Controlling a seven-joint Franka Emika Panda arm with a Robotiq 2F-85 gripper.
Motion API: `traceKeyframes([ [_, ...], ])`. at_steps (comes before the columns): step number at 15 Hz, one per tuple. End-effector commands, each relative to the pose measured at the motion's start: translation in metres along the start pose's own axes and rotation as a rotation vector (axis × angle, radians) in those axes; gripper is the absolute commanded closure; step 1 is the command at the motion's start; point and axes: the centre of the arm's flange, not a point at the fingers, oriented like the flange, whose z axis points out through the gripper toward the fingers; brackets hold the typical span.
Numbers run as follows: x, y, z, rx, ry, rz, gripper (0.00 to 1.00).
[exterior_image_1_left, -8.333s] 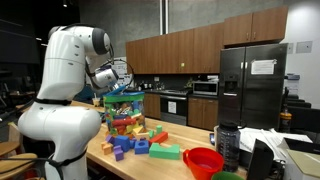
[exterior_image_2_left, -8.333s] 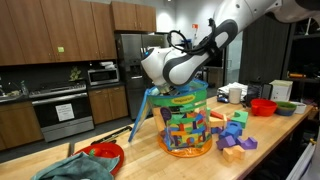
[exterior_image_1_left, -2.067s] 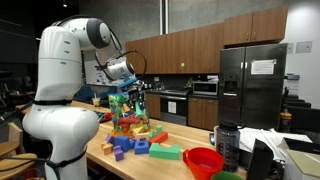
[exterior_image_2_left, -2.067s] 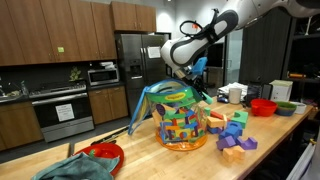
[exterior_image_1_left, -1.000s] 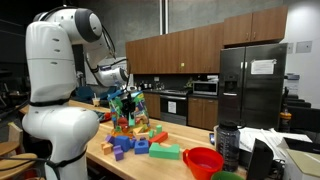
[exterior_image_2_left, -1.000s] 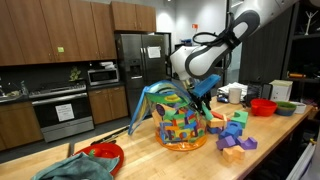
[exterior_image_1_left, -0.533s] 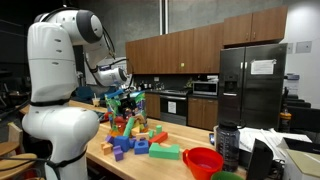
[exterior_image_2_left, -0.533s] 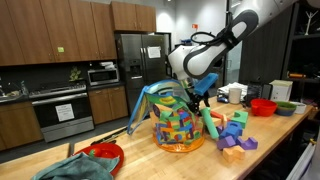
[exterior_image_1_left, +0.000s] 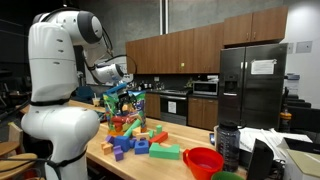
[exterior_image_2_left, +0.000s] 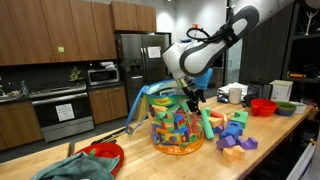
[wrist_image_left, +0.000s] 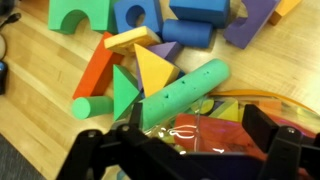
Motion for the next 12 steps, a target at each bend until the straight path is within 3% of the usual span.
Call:
traceKeyframes([
  [1,0.006,0.030,-0.036,-0.102,-0.025,-0.118,0.00],
  [10,0.006,0.065,-0.080,-0.259,-0.035,-0.250,0.00],
  [12,0.003,0.060,-0.076,-0.241,-0.025,-0.234,0.00],
])
